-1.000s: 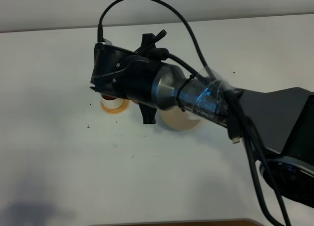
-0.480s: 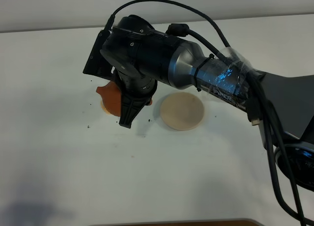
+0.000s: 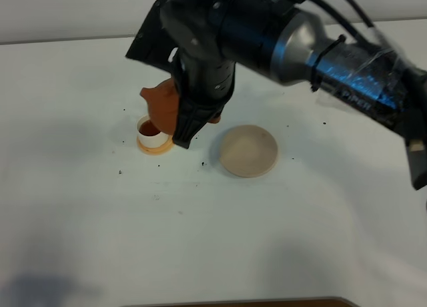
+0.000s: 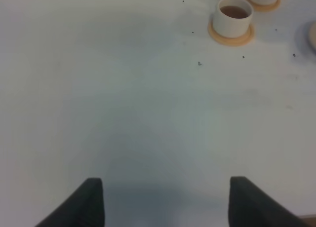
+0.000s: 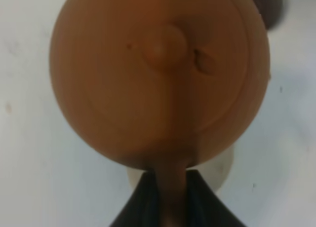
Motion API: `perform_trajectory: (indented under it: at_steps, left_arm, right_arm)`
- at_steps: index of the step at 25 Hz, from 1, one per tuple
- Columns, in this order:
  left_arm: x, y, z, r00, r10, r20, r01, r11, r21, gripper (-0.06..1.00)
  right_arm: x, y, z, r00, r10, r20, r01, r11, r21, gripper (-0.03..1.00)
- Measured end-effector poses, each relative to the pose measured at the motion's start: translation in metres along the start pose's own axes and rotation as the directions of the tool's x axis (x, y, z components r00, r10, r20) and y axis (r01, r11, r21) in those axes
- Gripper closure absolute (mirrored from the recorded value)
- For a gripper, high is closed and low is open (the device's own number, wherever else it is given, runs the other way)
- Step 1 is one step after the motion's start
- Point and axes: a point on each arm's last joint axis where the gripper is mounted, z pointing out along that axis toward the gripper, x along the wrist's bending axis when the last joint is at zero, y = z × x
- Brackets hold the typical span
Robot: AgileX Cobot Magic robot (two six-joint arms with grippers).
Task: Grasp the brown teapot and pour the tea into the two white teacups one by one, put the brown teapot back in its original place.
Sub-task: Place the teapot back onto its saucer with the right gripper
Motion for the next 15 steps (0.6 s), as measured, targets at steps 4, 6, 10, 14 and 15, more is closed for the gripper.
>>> perform_trajectory:
  at_steps: [4,6,10,14,15]
  left_arm:
    - [0.0,0.0,0.0,1.0,0.0,0.0,0.0,1.0,0.0,0.37]
    - [0.0,0.0,0.0,1.0,0.0,0.0,0.0,1.0,0.0,0.37]
    - [0.0,0.0,0.0,1.0,0.0,0.0,0.0,1.0,0.0,0.37]
    - [0.0,0.0,0.0,1.0,0.0,0.0,0.0,1.0,0.0,0.37]
    - [0.0,0.0,0.0,1.0,0.0,0.0,0.0,1.0,0.0,0.37]
  right_arm:
    - [-0.011,-0.005,-0.003,0.998,0.048,-0.041,-0.049,0.999,-0.009,0.84]
    - [-0.016,-0.008,-0.003,0.996,0.067,-0.053,-0.067,0.998,-0.011,0.84]
    - [-0.023,-0.017,-0.007,0.994,0.09,-0.058,-0.09,0.996,-0.001,0.84]
    - [-0.024,-0.033,-0.008,0.989,0.117,-0.088,-0.115,0.993,0.029,0.84]
    - [-0.024,-0.038,-0.004,0.988,0.126,-0.094,-0.123,0.992,0.038,0.84]
